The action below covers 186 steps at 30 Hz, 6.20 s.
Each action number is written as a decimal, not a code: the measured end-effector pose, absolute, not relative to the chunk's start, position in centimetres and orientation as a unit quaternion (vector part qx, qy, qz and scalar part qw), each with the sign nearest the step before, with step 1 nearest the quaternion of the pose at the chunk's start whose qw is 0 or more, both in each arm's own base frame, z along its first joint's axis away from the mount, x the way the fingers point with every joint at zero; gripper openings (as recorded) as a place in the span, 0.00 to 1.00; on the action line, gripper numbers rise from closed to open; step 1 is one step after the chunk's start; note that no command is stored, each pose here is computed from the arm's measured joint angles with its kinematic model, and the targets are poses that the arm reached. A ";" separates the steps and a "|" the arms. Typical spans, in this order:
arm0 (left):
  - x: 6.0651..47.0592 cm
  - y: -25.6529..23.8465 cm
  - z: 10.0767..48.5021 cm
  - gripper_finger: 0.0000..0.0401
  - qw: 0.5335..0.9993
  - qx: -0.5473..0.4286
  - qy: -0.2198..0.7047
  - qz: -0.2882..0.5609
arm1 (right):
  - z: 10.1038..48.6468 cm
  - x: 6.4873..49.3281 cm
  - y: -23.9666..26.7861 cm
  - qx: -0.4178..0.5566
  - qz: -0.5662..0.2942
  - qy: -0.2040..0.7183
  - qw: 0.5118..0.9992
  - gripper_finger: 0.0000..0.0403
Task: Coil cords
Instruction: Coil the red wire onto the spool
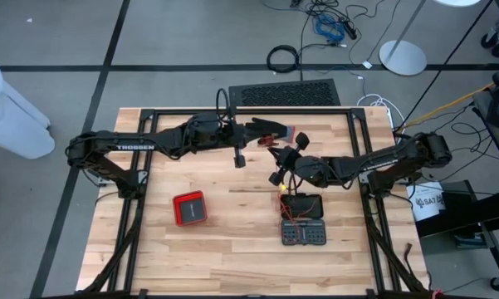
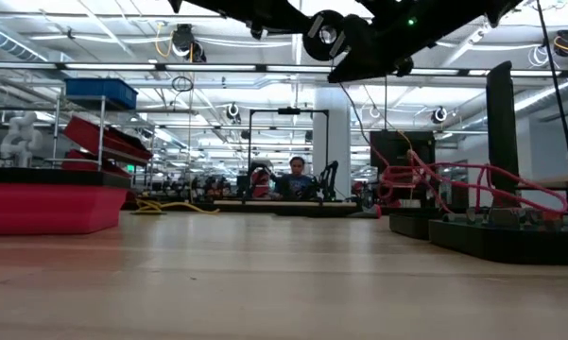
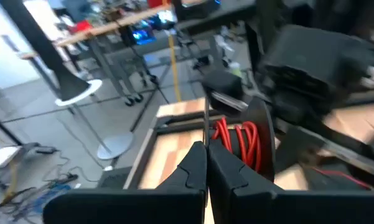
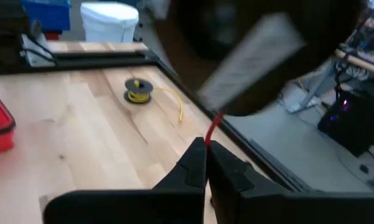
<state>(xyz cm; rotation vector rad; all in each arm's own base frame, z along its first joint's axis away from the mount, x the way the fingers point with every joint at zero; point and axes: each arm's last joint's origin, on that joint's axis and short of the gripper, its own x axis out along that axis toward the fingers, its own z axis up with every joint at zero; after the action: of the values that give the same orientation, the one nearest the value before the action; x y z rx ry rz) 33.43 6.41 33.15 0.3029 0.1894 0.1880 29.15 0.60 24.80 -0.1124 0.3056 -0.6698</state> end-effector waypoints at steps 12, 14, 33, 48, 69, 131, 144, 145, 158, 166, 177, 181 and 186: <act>34.0 6.6 33.3 0.00 0.972 0.145 0.071 0.169 | 24.5 30.8 0.7 -0.091 -0.328 0.104 0.934 0.00; 34.5 6.5 32.8 0.00 0.971 0.150 0.070 0.174 | 24.6 31.0 0.8 -0.087 -0.318 0.095 0.939 0.00; 37.8 4.8 28.5 0.00 0.936 0.255 0.137 0.198 | 26.0 29.6 0.8 -0.092 -0.290 0.105 0.947 0.00; 37.8 4.0 28.1 0.00 0.926 0.286 0.164 0.185 | 27.6 27.3 0.6 -0.028 -0.277 0.114 0.954 0.00; 37.8 4.0 28.1 0.00 0.927 0.285 0.153 0.188 | 27.6 27.6 0.7 -0.013 -0.272 0.100 0.957 0.00; 37.4 3.9 26.6 0.00 0.894 0.352 0.236 0.147 | 24.5 27.9 4.5 0.037 -0.208 0.181 0.960 0.09; 37.4 3.9 26.5 0.00 0.893 0.351 0.242 0.144 | 23.1 28.1 4.5 0.042 -0.221 0.215 0.950 0.09; 37.4 3.9 26.5 0.00 0.893 0.351 0.242 0.144 | 23.1 28.1 4.5 0.044 -0.222 0.218 0.950 0.09; 37.4 3.9 26.6 0.00 0.893 0.350 0.242 0.144 | 21.7 28.9 3.4 0.065 -0.247 0.230 0.939 0.30; 37.4 3.9 26.6 0.00 0.894 0.348 0.242 0.145 | 20.9 29.8 3.3 0.061 -0.250 0.224 0.940 0.28; 37.4 3.9 26.6 0.00 0.893 0.349 0.244 0.144 | 21.4 29.6 3.2 0.047 -0.247 0.220 0.943 0.02; 37.4 3.9 26.6 0.00 0.893 0.349 0.244 0.144 | 21.6 29.6 3.2 0.046 -0.245 0.216 0.944 0.01; 37.3 3.9 26.5 0.00 0.893 0.349 0.246 0.143 | 22.8 29.5 3.2 0.044 -0.238 0.184 0.953 0.00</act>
<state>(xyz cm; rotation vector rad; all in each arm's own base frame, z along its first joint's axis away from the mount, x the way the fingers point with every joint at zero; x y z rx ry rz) 37.34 3.90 26.52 0.7240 0.5111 0.2969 29.53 3.20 22.77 0.0887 0.3745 -0.4843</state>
